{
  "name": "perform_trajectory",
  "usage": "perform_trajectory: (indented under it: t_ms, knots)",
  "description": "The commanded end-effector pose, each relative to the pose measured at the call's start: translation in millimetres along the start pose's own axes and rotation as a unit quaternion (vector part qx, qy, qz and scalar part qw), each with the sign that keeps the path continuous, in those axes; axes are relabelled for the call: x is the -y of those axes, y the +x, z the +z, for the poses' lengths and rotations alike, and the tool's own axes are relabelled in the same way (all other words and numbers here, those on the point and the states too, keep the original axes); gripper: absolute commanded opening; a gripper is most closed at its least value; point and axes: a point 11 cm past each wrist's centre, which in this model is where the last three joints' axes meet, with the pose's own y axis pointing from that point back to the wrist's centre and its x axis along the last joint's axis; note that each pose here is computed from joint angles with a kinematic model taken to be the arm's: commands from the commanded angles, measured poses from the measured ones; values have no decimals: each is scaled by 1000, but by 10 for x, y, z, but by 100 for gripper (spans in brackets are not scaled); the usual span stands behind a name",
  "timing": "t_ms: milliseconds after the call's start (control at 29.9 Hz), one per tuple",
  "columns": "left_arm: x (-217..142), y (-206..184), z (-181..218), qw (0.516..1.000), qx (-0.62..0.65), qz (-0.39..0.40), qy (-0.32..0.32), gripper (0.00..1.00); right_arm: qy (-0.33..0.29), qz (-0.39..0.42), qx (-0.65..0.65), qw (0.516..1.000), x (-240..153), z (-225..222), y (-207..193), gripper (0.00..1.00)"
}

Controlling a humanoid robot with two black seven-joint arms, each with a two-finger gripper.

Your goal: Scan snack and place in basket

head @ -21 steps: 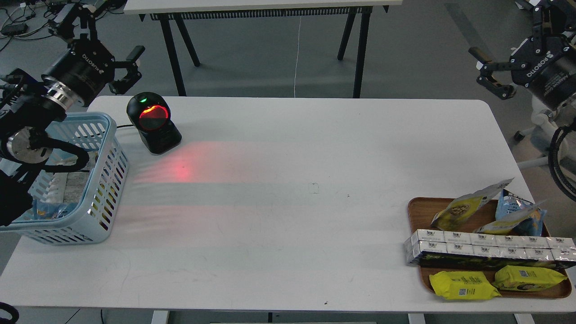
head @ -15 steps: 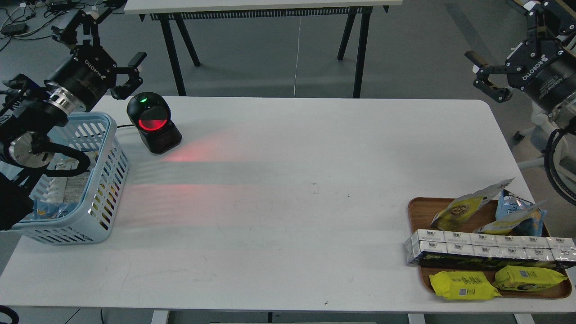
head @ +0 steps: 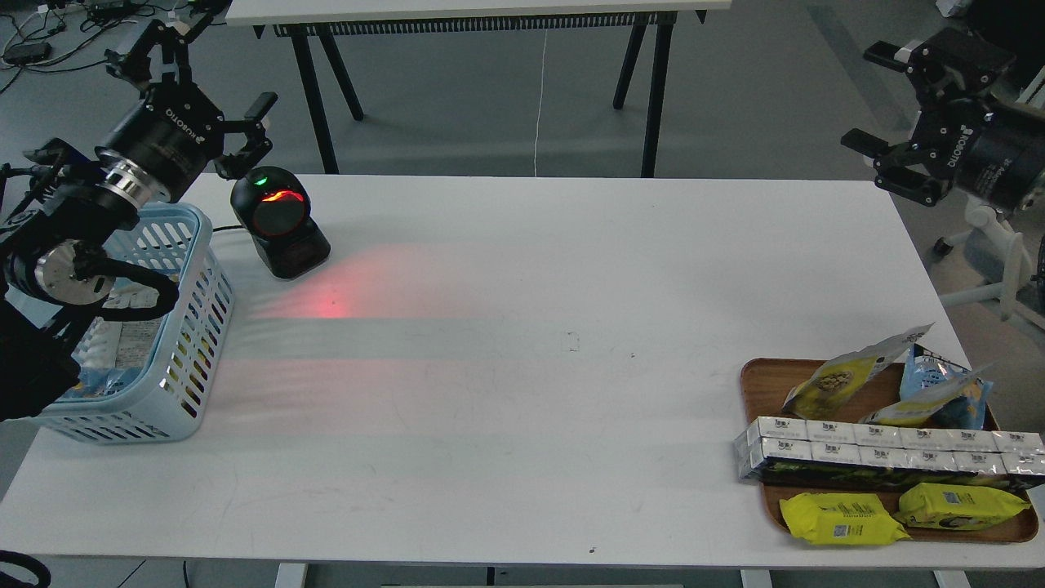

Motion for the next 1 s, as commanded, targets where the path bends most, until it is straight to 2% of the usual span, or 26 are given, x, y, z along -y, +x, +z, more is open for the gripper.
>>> perform_trajectory:
  t_ms: [0, 401, 602, 736, 970]
  knots:
    - [45, -69, -59, 1000, -9, -7, 0, 100, -12, 8, -3, 1000, -70, -50, 77, 100]
    - [119, -159, -83, 1000, -20, -16, -8, 100, 25, 77, 25, 996, -452, -267, 426, 100]
    - [141, -180, -59, 1000, -20, -19, -11, 100, 63, 71, 58, 994, -413, -400, 361, 100]
    - [168, -220, -86, 999, -25, -22, -12, 100, 43, 38, 64, 996, -366, -280, 142, 100]
    - [309, -459, -232, 998, -48, -46, -11, 100, -13, 26, 16, 999, -658, -155, 52, 100]
